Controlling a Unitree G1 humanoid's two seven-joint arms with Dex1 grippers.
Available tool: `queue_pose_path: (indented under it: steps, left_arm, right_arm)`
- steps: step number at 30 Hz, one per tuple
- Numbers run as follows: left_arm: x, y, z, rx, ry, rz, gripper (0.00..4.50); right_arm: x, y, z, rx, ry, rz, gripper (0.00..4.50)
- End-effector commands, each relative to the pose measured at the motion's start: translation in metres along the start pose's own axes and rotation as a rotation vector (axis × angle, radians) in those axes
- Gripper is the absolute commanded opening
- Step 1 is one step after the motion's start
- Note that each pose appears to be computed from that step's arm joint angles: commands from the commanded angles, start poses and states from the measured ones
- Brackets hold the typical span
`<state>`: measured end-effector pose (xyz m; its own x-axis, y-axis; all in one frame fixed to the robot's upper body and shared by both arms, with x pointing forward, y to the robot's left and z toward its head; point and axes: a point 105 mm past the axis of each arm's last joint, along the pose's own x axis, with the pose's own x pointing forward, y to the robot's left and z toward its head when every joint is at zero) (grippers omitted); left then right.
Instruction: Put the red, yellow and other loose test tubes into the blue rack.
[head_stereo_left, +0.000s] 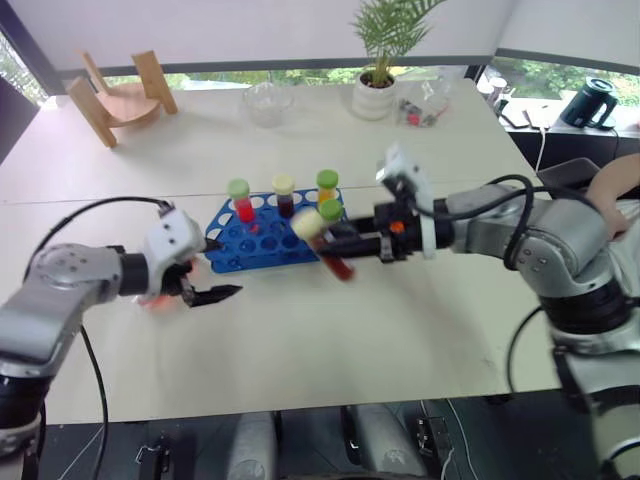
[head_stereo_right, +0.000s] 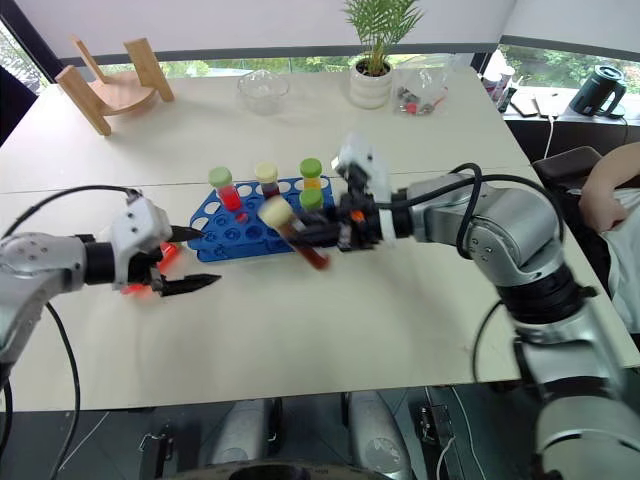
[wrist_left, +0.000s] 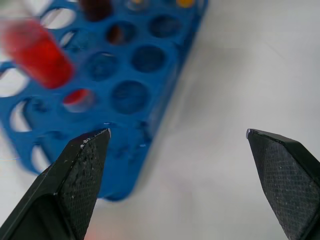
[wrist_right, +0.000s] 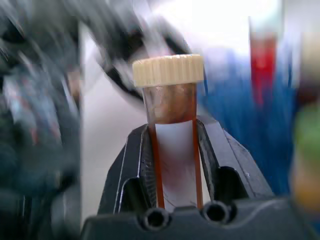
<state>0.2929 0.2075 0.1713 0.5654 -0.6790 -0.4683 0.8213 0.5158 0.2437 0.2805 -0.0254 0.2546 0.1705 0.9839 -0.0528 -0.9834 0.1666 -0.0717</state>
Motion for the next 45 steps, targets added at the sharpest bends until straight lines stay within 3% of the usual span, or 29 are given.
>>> queue_pose_path:
  steps: [1,6,11,32,45]
  left_arm:
    - [-0.022,0.023,0.009,0.001,-0.022,0.054,4.50]
    - [-0.033,0.036,0.001,-0.017,0.033,0.056,4.50]
    - [-0.031,0.038,0.002,-0.019,0.045,0.055,4.50]
    - [-0.023,0.033,0.001,-0.026,0.046,0.049,4.50]
    - [-0.018,0.034,0.001,-0.021,0.041,0.049,4.50]
  right_arm:
    - [0.013,-0.011,0.017,-0.097,-0.243,-0.206,0.79]
    - [0.043,-0.019,-0.009,-0.143,-0.349,-0.410,0.79]
    - [0.068,-0.021,-0.039,-0.140,-0.339,-0.491,0.79]
    - [0.051,-0.042,-0.077,-0.226,-0.237,-0.647,0.79]
    - [0.058,-0.032,-0.093,-0.232,-0.188,-0.616,0.79]
